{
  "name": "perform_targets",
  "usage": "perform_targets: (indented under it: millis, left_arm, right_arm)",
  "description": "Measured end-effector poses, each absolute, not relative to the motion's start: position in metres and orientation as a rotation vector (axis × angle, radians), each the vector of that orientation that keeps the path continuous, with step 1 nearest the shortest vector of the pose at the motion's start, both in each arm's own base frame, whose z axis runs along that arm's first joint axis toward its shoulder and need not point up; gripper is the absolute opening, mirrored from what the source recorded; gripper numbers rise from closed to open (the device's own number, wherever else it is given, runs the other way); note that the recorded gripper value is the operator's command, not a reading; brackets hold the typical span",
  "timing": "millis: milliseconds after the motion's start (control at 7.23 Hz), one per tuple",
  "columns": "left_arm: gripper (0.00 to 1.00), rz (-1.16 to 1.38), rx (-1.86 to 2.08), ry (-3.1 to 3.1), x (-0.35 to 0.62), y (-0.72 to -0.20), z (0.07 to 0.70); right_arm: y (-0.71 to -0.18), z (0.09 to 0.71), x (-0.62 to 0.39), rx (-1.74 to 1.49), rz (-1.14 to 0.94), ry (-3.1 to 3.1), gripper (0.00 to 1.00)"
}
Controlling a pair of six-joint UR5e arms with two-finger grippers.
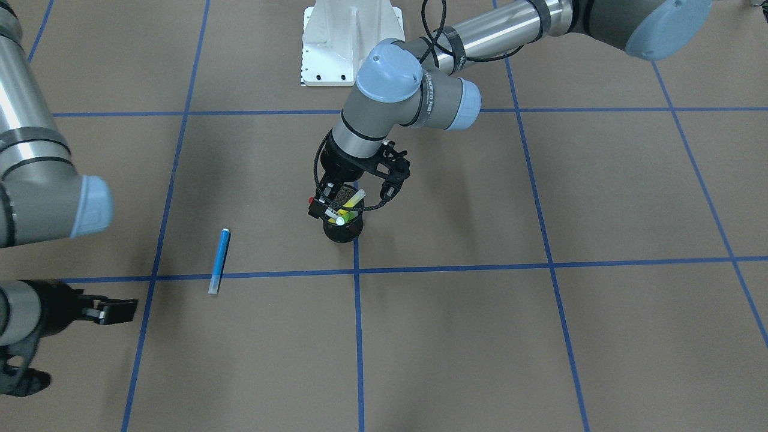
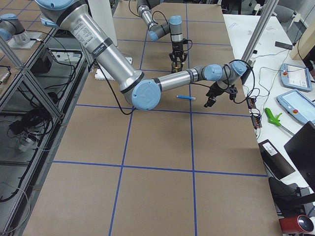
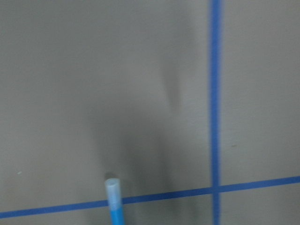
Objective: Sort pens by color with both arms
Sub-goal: 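Grasp the red-capped whiteboard marker with the left gripper while right arm withdraws, then lift the red marker out and carry it toward the blue marker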
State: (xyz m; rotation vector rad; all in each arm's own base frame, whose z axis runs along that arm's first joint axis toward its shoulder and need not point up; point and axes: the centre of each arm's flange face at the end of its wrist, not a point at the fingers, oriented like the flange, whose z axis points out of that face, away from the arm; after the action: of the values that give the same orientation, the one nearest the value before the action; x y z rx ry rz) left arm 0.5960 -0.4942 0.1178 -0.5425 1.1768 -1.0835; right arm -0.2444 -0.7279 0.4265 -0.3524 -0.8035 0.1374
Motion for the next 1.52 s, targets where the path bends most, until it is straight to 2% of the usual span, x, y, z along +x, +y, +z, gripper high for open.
perform_targets:
  millis: [277, 830, 1245, 1521]
  left_arm:
    - [0.1, -1.081, -0.544, 1.177, 0.597, -0.493, 0.117]
    - [0.0, -1.071, -0.538, 1.185, 0.593, -0.494, 0.113]
    - [0.0, -1.075, -0.545, 1.188, 0.561, -0.503, 0.082]
    - [0.0, -1.076, -0.551, 1.192, 0.547, -0.509, 0.037]
  right_arm:
    - [-0.73, 0.426, -0.16, -0.286, 0.232, -0.83, 0.99]
    - [-0.742, 0.391, -0.034, -0.081, 0.381, -0.732, 0.99]
    - [-0.737, 0.373, 0.009, 0.01, 0.426, -0.676, 1.0]
    - [-0.715, 0.369, 0.024, 0.06, 0.435, -0.66, 1.0]
